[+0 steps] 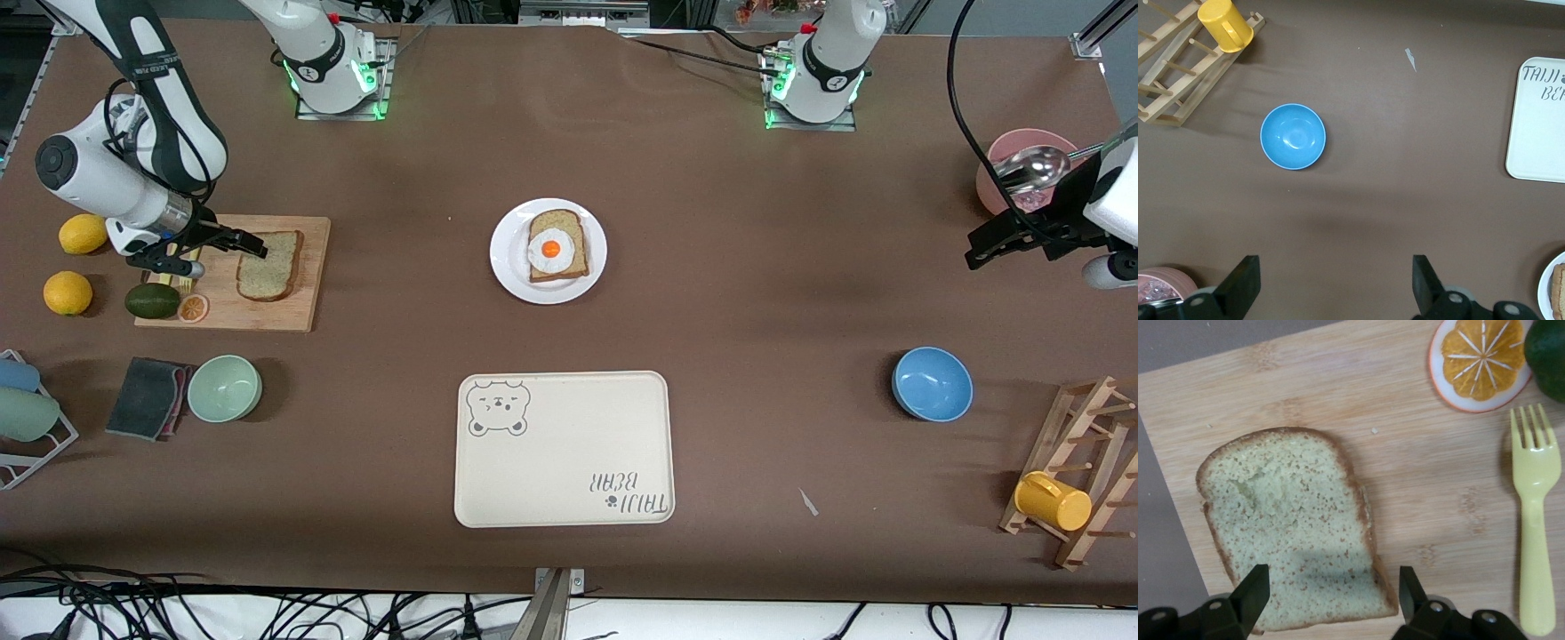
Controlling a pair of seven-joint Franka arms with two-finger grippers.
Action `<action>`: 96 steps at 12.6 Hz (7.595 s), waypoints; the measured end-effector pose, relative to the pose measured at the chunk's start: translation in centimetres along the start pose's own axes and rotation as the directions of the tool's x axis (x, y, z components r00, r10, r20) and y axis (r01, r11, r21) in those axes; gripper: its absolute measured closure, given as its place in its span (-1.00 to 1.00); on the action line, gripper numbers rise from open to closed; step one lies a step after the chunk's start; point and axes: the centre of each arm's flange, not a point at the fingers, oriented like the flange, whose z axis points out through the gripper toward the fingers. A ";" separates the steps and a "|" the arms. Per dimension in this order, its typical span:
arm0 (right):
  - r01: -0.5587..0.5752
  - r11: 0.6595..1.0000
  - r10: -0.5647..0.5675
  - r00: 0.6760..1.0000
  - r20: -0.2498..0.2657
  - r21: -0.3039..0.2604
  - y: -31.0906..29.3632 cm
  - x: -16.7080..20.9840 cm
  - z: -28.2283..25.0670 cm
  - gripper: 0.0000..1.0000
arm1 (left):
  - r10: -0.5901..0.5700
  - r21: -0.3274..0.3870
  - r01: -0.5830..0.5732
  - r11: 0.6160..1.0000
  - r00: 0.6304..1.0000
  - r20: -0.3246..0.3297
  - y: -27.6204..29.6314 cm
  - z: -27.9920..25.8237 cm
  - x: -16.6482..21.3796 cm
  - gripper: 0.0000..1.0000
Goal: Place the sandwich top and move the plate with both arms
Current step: 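Reach the right gripper down to the bread slice on the board, then grasp the bread slice edge with the right gripper and lift it, then carry the bread slice over the egg toast and lay it on top, then release the bread and withdraw the right gripper toward the board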
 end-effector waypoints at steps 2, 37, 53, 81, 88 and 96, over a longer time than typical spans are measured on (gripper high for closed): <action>-0.001 1.000 0.001 1.000 0.003 -0.001 0.0 0.0 0.2 -0.71 | 0.000 -0.002 0.000 1.000 1.000 -0.008 0.0 -0.4 -0.1 -1.00; 0.044 0.998 -0.046 0.998 0.033 0.051 -6.1 2.8 -7.7 0.95 | 0.046 -0.006 -0.046 0.999 0.999 -0.007 0.0 -2.2 -1.4 -1.00; -0.002 0.958 -0.064 0.974 0.218 0.287 -36.6 -4.1 -11.9 0.95 | -0.023 -0.012 0.024 1.000 1.000 0.018 -3.8 -0.8 -0.4 -1.00; -0.049 0.922 -0.060 0.961 0.268 0.383 -45.8 -8.0 0.4 -0.32 | -0.048 -0.006 0.049 0.999 0.997 0.063 -5.2 0.9 -0.3 -1.00; -0.103 0.904 0.070 0.993 0.094 0.415 -37.8 0.9 -11.8 -1.00 | -0.047 -0.077 0.053 0.996 0.996 0.082 -3.7 5.6 2.6 -1.00; 0.055 0.996 -0.050 0.995 -0.081 0.071 -29.1 6.6 -24.4 -1.00 | -0.003 -0.356 0.050 0.933 0.991 0.132 -0.8 12.6 4.1 -1.00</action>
